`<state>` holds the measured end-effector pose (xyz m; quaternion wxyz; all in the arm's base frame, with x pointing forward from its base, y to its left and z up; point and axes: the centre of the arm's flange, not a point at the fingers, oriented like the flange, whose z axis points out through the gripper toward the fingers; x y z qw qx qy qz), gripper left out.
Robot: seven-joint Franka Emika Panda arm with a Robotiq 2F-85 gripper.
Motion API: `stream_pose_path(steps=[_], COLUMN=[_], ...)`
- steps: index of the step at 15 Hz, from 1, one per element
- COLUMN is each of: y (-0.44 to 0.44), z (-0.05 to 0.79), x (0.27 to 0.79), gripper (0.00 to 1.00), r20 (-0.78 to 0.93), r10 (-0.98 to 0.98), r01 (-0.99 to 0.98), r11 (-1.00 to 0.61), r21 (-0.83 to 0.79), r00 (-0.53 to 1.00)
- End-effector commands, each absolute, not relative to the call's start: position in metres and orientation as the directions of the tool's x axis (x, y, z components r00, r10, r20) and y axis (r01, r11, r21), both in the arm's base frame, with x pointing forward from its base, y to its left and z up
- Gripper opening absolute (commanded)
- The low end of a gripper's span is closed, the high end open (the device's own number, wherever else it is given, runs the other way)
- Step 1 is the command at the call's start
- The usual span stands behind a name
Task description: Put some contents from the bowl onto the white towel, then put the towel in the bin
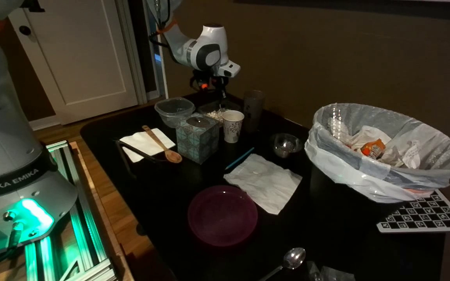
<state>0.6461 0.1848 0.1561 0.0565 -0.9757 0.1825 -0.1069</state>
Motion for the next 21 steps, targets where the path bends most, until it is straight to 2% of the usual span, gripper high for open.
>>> stream_pose_path(steps=[1, 7, 14, 20, 21], y=[0.173, 0.126, 0.022, -0.058, -0.043], z=[0.199, 0.261, 0.313, 0.330, 0.326], x=[0.627, 0.597, 0.548, 0.513, 0.533], gripper=[0.03, 0.03, 0.03, 0.03, 0.10], r20=[0.142, 0.057, -0.087, -0.147, -0.144], r10=[-0.278, 0.017, 0.249, 0.278, 0.269], r01=[-0.255, 0.026, 0.236, 0.267, 0.255], r11=[-0.953, -0.985, -0.962, -0.960, -0.961], r21=[-0.161, -0.168, -0.136, -0.089, -0.106], r00=[0.950, 0.998, 0.965, 0.949, 0.952])
